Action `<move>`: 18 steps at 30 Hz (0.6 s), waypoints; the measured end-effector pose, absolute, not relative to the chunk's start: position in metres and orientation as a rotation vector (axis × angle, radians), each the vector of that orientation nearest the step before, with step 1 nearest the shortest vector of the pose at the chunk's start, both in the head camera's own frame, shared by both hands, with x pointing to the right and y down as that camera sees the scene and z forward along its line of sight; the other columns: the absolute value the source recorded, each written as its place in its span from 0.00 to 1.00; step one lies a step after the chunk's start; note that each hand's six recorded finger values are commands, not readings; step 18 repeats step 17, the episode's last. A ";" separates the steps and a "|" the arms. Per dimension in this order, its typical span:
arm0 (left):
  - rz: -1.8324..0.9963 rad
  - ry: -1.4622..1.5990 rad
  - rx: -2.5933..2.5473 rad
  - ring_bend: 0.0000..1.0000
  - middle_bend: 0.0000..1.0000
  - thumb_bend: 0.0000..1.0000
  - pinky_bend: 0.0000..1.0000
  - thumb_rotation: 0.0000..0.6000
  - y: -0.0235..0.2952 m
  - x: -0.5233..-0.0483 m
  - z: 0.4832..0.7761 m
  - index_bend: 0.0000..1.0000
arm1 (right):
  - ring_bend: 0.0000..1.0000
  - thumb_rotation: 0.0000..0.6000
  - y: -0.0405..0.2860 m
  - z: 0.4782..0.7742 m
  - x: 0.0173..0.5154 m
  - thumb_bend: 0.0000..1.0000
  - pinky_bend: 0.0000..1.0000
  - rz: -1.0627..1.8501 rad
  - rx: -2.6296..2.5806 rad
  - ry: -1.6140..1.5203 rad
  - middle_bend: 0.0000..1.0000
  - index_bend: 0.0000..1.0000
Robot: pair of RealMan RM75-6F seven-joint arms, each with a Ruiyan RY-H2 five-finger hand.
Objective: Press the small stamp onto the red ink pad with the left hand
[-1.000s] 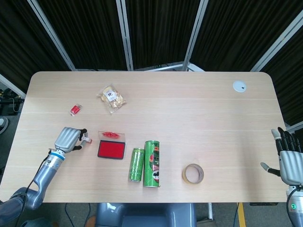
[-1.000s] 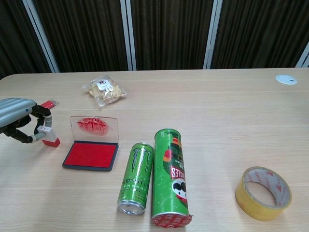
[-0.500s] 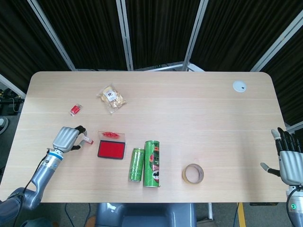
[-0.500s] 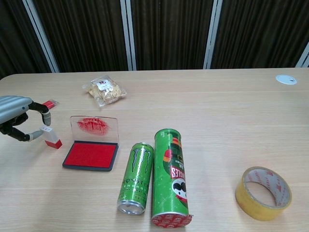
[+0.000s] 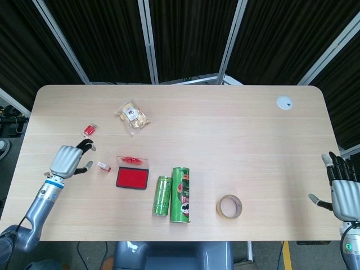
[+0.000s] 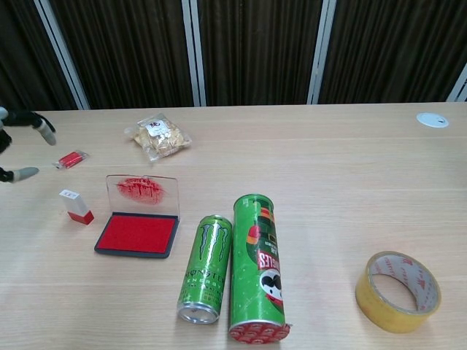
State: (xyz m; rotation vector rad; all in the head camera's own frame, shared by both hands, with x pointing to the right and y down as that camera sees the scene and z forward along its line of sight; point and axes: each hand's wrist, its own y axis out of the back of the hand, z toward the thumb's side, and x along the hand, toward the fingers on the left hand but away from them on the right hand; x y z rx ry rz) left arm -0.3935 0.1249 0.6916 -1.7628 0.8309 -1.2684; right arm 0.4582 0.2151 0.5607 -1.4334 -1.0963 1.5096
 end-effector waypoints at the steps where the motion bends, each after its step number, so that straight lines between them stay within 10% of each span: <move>1: -1.259 0.855 -1.748 0.41 0.00 0.01 0.51 1.00 0.123 -0.399 0.683 0.07 | 0.00 1.00 0.215 0.560 0.458 0.00 0.00 1.506 -1.435 -1.098 0.00 0.00; 5: -1.241 0.937 -1.703 0.00 0.00 0.00 0.01 1.00 0.123 -0.418 0.650 0.00 | 0.00 1.00 0.215 0.556 0.454 0.00 0.00 1.491 -1.448 -1.109 0.00 0.00; 18: -1.356 1.040 -1.624 0.00 0.00 0.00 0.00 1.00 0.176 -0.436 0.576 0.00 | 0.00 1.00 0.212 0.549 0.446 0.00 0.00 1.450 -1.483 -1.116 0.00 0.00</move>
